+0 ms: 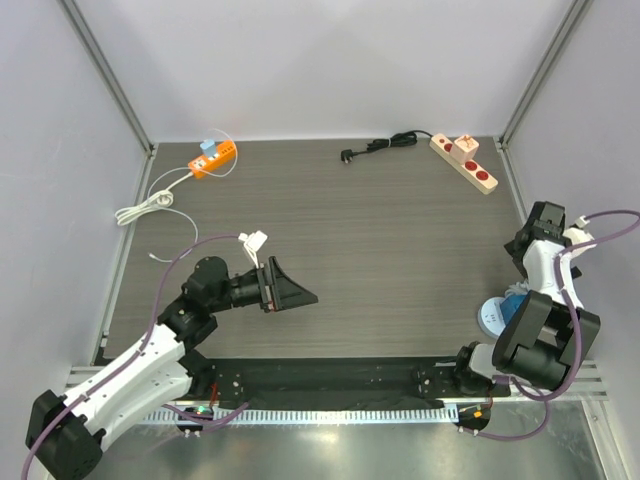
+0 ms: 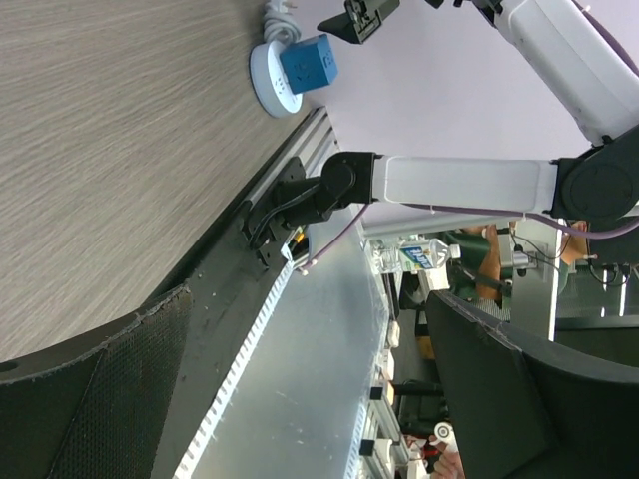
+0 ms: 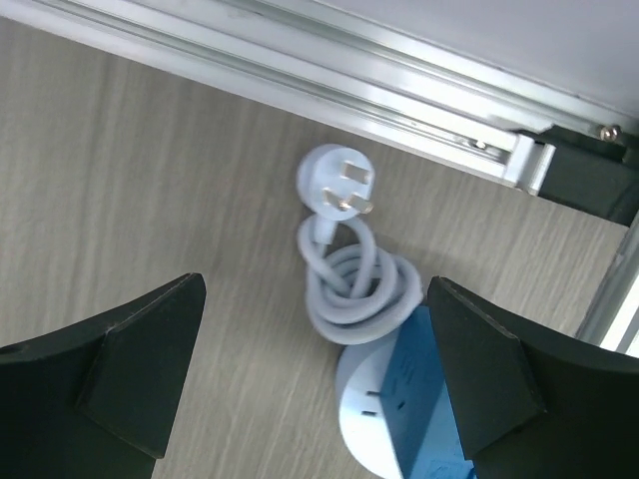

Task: Pull the plug off the socket

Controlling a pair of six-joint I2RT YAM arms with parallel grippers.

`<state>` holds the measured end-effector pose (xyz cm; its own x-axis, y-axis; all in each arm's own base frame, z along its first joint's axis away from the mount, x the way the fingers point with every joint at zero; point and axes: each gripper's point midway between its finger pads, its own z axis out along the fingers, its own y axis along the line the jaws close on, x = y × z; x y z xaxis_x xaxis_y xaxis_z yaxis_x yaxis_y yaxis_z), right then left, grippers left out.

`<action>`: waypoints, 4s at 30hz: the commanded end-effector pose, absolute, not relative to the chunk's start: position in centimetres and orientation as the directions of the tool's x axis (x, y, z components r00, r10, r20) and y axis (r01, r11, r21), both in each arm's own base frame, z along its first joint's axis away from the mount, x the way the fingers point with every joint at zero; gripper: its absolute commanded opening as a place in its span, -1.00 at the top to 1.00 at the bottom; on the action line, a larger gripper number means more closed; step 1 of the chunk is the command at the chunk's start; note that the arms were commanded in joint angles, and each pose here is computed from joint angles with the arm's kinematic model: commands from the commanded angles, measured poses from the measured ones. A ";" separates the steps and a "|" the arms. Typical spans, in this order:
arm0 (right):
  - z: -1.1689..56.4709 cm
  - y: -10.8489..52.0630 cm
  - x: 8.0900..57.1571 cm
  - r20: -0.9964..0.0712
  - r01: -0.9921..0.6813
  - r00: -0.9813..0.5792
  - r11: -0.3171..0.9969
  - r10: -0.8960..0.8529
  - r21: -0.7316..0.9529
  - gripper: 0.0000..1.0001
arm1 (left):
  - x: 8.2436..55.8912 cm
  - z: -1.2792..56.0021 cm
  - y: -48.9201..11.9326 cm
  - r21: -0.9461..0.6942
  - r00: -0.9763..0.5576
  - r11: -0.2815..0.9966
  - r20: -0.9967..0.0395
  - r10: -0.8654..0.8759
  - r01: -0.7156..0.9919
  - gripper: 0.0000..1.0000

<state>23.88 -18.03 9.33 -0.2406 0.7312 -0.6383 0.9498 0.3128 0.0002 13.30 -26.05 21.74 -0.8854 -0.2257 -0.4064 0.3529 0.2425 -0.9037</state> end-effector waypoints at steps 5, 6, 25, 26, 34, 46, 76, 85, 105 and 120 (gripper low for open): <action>6.7 -18.1 21.7 -0.554 0.962 -0.224 0.272 0.802 0.003 -0.99 | 12.6 23.8 -26.3 -0.885 -0.873 0.219 -0.451 -0.187 0.410 -0.99; 6.3 -17.7 21.8 -0.538 0.964 -0.216 0.266 0.815 0.015 -0.99 | 12.7 23.9 -26.3 -0.885 -0.872 0.218 -0.452 -0.188 0.411 -0.99; 3.0 -2.6 25.5 -0.338 0.837 -0.372 0.469 0.865 0.280 -0.99 | 13.6 23.5 -25.4 -0.891 -0.861 0.282 -0.430 -0.271 0.356 -0.99; 3.0 -1.2 25.7 -0.345 0.812 -0.409 0.510 0.844 0.283 -0.99 | 13.7 23.4 -25.4 -0.892 -0.862 0.286 -0.426 -0.274 0.350 -0.99; 3.6 5.6 25.6 -0.378 0.656 -0.578 0.688 0.723 0.310 -0.99 | 15.0 20.1 -26.0 -0.897 -0.881 0.339 -0.383 -0.279 0.283 -0.89; 6.6 10.9 25.9 -0.461 0.251 -0.812 0.927 0.359 0.279 -0.99 | 12.9 16.9 -33.7 -0.889 -0.933 0.361 -0.342 -0.113 0.282 -0.60; 12.3 -2.4 28.0 -0.557 0.478 -0.504 0.750 0.661 0.458 -0.99 | 16.9 14.2 -47.8 -0.027 -0.567 0.806 -0.726 0.390 0.591 -0.66; 10.5 0.4 26.6 -0.517 0.389 -0.535 0.738 0.669 0.552 -0.99 | 18.5 13.6 -49.5 0.053 -0.536 0.817 -0.730 0.424 0.574 -0.83; 9.9 2.6 26.5 -0.477 0.295 -0.595 0.729 0.646 0.618 -0.99 | 21.9 10.6 -50.1 -0.221 -0.720 0.831 -0.638 0.273 0.510 -0.70; 9.5 3.8 26.3 -0.450 0.278 -0.597 0.698 0.664 0.660 -0.99 | 22.2 7.8 -47.8 -0.080 -0.703 0.848 -0.602 0.377 0.523 -0.13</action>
